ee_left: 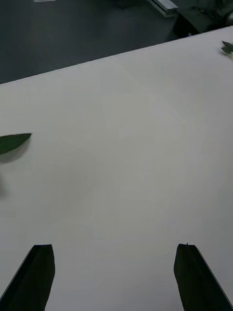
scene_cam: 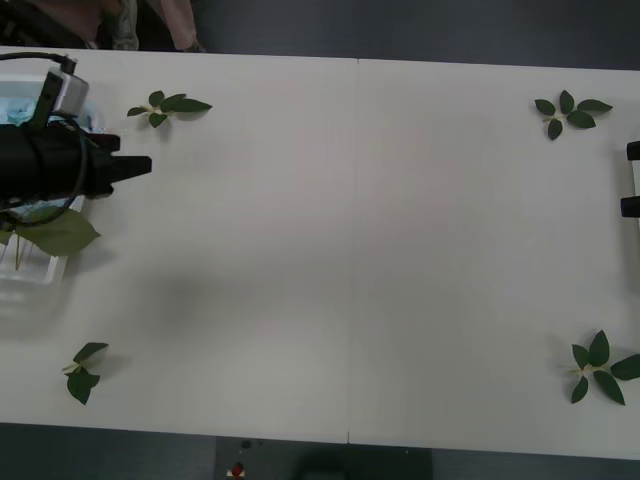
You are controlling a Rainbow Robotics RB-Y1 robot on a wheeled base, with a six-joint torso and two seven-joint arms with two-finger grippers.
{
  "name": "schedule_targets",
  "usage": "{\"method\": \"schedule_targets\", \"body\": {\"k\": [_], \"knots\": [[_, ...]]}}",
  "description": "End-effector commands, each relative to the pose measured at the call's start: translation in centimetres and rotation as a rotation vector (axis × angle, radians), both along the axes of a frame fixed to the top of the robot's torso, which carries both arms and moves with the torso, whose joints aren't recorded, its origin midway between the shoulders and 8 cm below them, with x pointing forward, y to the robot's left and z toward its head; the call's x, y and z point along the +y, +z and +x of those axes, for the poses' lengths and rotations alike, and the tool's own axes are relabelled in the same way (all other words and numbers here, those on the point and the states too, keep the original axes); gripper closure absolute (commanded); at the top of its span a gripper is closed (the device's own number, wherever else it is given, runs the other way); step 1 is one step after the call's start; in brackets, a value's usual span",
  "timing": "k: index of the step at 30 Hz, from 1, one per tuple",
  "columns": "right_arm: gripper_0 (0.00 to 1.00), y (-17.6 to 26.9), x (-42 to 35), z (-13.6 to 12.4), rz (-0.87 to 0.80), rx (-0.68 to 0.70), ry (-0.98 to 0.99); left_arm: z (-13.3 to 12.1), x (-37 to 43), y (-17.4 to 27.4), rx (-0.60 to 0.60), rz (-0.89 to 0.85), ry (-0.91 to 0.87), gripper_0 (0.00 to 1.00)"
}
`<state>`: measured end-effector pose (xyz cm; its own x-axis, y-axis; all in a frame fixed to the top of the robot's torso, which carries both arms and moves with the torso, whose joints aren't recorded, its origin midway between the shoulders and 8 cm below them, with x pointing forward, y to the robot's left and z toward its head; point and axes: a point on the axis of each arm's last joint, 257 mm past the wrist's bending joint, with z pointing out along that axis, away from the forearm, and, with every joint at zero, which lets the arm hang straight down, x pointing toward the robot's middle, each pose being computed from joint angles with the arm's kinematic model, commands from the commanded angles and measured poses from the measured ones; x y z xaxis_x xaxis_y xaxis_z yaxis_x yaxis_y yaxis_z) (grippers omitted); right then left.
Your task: Put the red flowers into the right box and the blue flowers into the left box
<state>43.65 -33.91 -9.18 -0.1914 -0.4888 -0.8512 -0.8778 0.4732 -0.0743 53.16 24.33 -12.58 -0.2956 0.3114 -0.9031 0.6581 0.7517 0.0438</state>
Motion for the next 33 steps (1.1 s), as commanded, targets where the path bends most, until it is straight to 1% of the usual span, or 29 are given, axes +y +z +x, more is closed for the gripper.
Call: {"method": "schedule_targets", "body": {"k": [1, 4, 5, 6, 8, 13, 15, 19, 25, 33], "knots": [[0.0, 1.7, -0.7, 0.0, -0.049, -0.048, 0.015, -0.5, -7.3, 2.7, -0.1, 0.037, -0.135, 0.29], [0.0, 1.7, -0.7, 0.0, -0.049, -0.048, 0.015, -2.2, -11.3, 2.8, -0.142, 0.039, -0.212, 0.29], [0.0, 1.7, -0.7, 0.0, -0.049, -0.048, 0.015, -3.3, -12.9, 2.7, -0.15, 0.041, -0.248, 0.29], [0.0, 1.7, -0.7, 0.0, -0.049, -0.048, 0.015, -3.7, -13.5, 2.8, -0.152, 0.043, -0.265, 0.29], [0.0, 1.7, -0.7, 0.0, -0.049, -0.048, 0.015, -5.9, -15.5, 3.2, -0.155, 0.041, -0.328, 0.29], [0.0, 1.7, -0.7, 0.0, -0.049, -0.048, 0.015, -10.0, -18.4, 4.0, -0.159, 0.04, -0.432, 0.29], [0.0, 1.7, -0.7, 0.0, -0.049, -0.048, 0.015, -11.1, -18.7, 4.1, -0.155, 0.045, -0.455, 0.29], [0.0, 1.7, -0.7, 0.0, -0.049, -0.048, 0.015, -12.0, -18.6, 4.0, -0.127, 0.042, -0.469, 0.29], [0.0, 1.7, -0.7, 0.0, -0.049, -0.048, 0.015, -12.2, -18.3, 3.9, -0.101, 0.027, -0.466, 0.29], [0.0, 1.7, -0.7, 0.0, -0.049, -0.048, 0.015, -12.2, -18.3, 3.9, -0.1, 0.026, -0.465, 0.29]]}}
